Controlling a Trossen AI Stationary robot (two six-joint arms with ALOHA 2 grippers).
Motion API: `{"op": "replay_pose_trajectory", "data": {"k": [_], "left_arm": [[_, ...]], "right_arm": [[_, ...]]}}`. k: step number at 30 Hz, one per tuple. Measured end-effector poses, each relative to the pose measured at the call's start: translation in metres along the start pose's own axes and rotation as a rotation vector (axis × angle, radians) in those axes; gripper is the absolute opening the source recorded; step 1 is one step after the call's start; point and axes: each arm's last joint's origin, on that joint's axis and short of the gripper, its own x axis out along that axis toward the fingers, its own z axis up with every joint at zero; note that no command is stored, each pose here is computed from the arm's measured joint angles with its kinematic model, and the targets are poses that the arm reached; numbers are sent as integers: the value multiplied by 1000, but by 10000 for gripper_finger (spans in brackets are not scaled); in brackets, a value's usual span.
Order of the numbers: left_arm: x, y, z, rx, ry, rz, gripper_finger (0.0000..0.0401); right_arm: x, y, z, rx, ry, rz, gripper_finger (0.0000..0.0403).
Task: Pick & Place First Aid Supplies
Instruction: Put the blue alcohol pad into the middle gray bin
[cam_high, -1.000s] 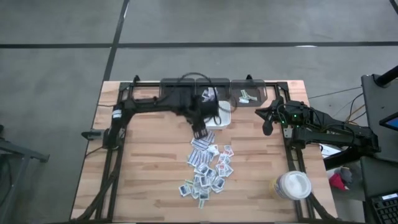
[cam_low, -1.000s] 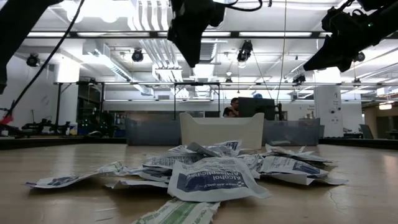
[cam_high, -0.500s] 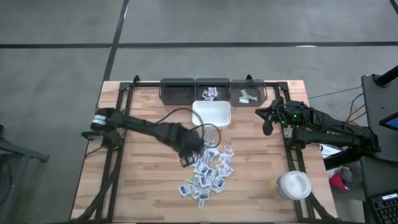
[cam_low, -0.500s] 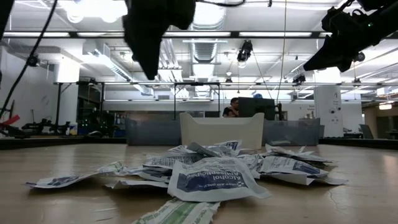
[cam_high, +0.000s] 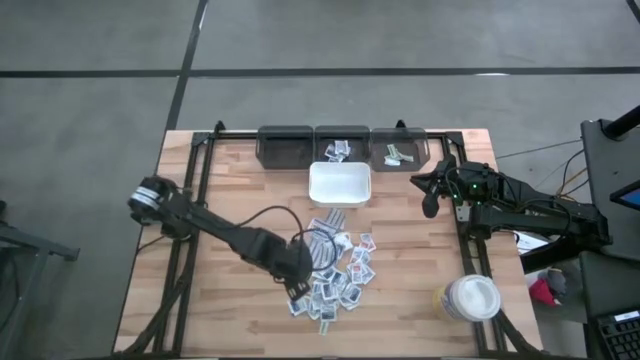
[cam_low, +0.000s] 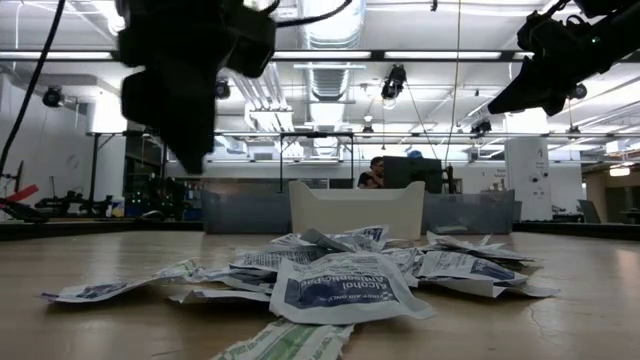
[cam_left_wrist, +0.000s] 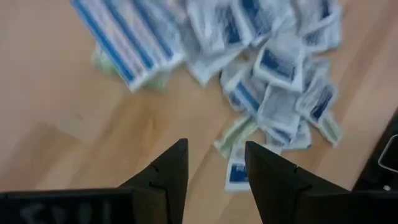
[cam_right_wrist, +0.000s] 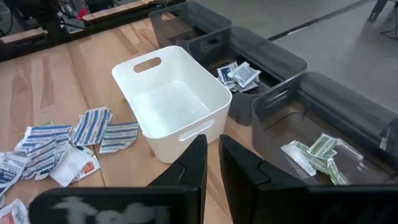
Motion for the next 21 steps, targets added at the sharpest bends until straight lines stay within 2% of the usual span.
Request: {"op": "replay_pose_trajectory", "data": {"k": [10, 21], "left_arm": [[13, -19, -18, -128, 28, -19, 147], [38, -35, -30, -143, 64, 19, 146]], "right_arm": [[0, 0, 0, 0, 0, 1, 38], [0, 0, 0, 0, -1, 1, 38]]}}
